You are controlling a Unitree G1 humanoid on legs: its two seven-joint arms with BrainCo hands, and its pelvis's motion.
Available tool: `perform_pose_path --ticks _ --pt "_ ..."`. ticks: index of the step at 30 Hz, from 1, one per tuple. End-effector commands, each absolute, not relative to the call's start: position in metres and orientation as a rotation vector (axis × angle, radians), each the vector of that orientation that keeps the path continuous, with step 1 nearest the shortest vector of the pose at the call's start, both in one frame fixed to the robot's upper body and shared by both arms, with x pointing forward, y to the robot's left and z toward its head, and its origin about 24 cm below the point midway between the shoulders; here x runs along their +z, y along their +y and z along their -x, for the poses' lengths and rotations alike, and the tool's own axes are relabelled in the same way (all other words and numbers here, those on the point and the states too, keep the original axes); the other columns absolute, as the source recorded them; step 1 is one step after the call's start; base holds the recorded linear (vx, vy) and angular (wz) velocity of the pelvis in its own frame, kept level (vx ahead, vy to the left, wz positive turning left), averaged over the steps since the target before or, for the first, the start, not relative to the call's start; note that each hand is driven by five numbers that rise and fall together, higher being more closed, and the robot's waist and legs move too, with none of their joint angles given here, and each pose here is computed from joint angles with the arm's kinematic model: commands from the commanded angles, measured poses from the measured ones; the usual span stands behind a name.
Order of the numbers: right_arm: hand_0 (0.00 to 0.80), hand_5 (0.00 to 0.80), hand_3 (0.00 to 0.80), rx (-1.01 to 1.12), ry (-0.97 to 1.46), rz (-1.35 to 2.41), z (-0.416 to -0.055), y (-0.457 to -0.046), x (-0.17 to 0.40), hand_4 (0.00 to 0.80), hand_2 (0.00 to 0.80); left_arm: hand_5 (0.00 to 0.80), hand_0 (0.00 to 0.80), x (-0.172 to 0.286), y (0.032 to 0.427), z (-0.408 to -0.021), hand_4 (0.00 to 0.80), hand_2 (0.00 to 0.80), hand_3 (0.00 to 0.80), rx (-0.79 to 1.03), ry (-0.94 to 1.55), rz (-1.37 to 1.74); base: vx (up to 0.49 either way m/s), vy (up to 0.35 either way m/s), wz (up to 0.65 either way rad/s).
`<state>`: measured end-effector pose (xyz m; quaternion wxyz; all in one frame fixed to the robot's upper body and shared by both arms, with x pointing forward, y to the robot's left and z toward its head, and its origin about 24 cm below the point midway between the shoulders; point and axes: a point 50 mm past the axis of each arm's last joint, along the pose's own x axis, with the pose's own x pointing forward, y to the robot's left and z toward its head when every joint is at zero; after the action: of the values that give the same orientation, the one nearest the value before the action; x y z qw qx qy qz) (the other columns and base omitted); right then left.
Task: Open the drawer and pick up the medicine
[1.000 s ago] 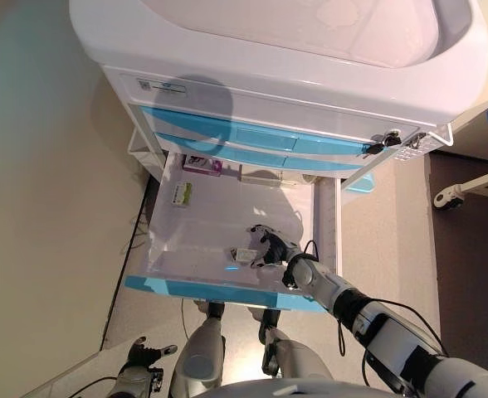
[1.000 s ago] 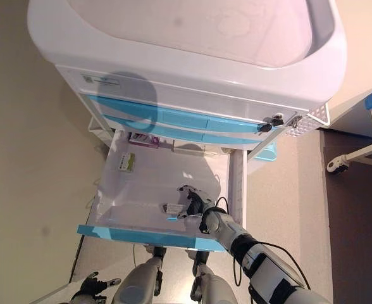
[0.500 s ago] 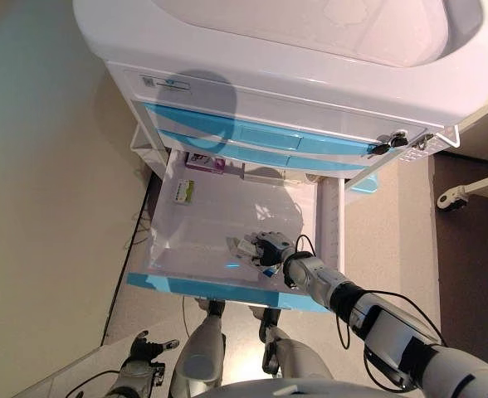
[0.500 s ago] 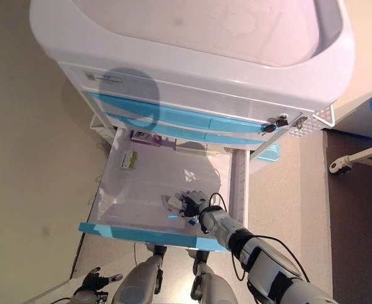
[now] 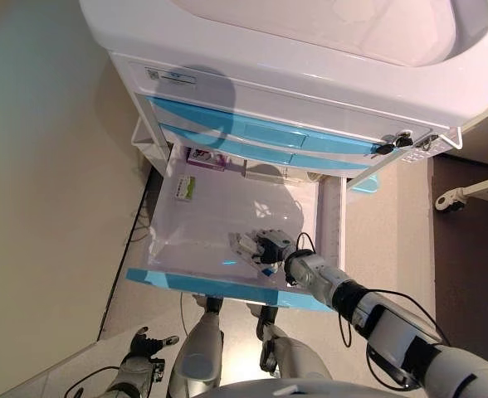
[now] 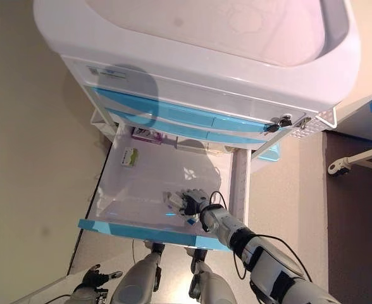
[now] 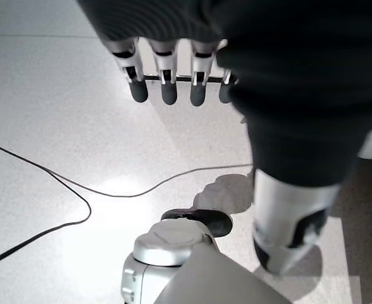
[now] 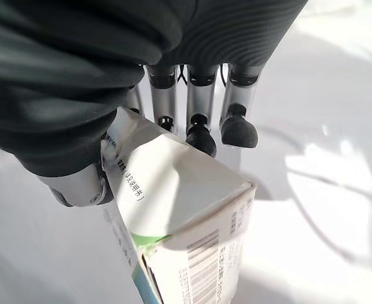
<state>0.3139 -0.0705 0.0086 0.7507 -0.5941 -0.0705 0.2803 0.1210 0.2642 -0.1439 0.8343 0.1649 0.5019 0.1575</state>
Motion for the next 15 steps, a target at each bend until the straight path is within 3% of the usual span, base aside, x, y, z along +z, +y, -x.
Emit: perform_pose_path --ticks 1,7,15 --pt "0.800 0.800 0.800 0.583 -0.293 1.141 -0.322 -0.063 0.055 0.800 0.800 0.000 0.000 -0.147 0.273 -0.102 0.000 0.000 0.000 0.374 1.129 -0.341 0.031 -0.013 -0.05" --pt "0.800 0.800 0.800 0.586 -0.428 1.006 -0.321 -0.077 0.106 0.800 0.800 0.000 0.000 -0.147 0.279 -0.094 0.000 0.000 0.000 0.376 1.153 -0.327 0.032 -0.020 -0.15" --pt "0.800 0.800 0.800 0.753 -0.572 0.875 -0.310 -0.104 0.198 0.800 0.800 0.000 0.000 -0.146 0.293 -0.078 0.000 0.000 0.000 0.379 1.180 -0.294 0.043 -0.027 -0.02"
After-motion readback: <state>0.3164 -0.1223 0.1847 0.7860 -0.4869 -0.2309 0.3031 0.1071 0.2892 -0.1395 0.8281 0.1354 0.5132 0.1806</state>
